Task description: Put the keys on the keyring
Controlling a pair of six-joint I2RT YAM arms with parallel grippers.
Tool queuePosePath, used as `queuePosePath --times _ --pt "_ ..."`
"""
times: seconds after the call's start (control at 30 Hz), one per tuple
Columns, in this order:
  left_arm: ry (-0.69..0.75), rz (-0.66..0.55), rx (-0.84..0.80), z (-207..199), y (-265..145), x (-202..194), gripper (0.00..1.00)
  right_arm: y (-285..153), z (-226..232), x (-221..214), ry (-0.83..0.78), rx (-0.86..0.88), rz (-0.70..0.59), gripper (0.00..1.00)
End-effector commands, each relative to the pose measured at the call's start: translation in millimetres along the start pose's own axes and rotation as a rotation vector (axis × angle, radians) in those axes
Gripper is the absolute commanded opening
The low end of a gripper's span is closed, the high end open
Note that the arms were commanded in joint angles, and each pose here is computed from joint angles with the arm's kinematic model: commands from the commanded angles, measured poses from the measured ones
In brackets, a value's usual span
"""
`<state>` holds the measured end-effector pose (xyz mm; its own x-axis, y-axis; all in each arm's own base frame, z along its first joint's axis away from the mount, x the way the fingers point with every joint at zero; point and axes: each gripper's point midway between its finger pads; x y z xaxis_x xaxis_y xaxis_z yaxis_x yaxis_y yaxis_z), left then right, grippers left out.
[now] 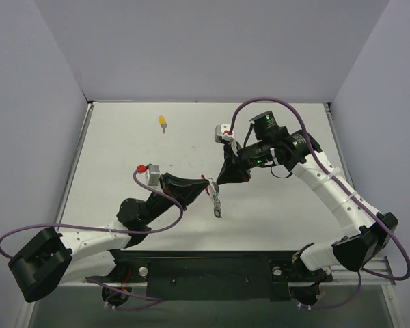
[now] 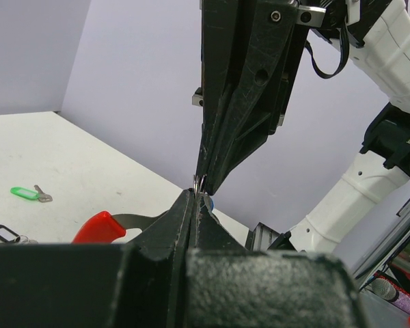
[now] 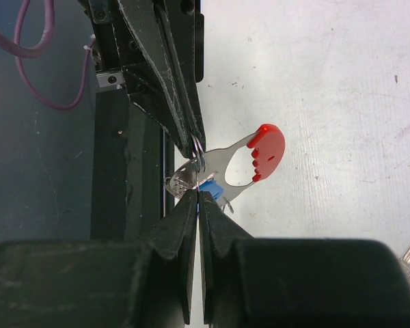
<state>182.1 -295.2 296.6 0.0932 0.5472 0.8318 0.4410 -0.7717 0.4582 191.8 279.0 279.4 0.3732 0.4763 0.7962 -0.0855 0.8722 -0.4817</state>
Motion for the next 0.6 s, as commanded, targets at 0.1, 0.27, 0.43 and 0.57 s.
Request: queuePosePath --times 0.1,0.27,0.43,0.57 --pt "0.026 -0.209 -0.095 -26.2 0.0 53.8 0.0 -1.6 -1.3 5.2 -0.001 -0.001 -0.016 0.0" --pt "0.028 -0.206 -0.09 -25.7 -2.1 53.6 0.0 -2.7 1.0 5.8 -0.004 0.013 -0.022 0.0" --pt "0.03 -0.2 -0.085 -24.9 -3.9 52.5 0.0 -2.5 2.7 3.9 -0.005 0.022 -0.02 0.0" --pt "0.045 -0.147 -0.063 -18.3 -7.0 41.3 0.0 -11.4 -2.4 -3.2 -0.018 -0.007 -0.001 0.0"
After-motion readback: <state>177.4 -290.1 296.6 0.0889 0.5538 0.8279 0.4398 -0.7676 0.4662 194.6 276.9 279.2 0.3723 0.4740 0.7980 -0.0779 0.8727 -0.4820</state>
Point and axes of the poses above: each gripper's point midway between its finger pads, its own y axis out along the fingers, its own z axis along the line the jaws close on, x = y × z, and after that the axes turned 10 degrees about y, right-handed
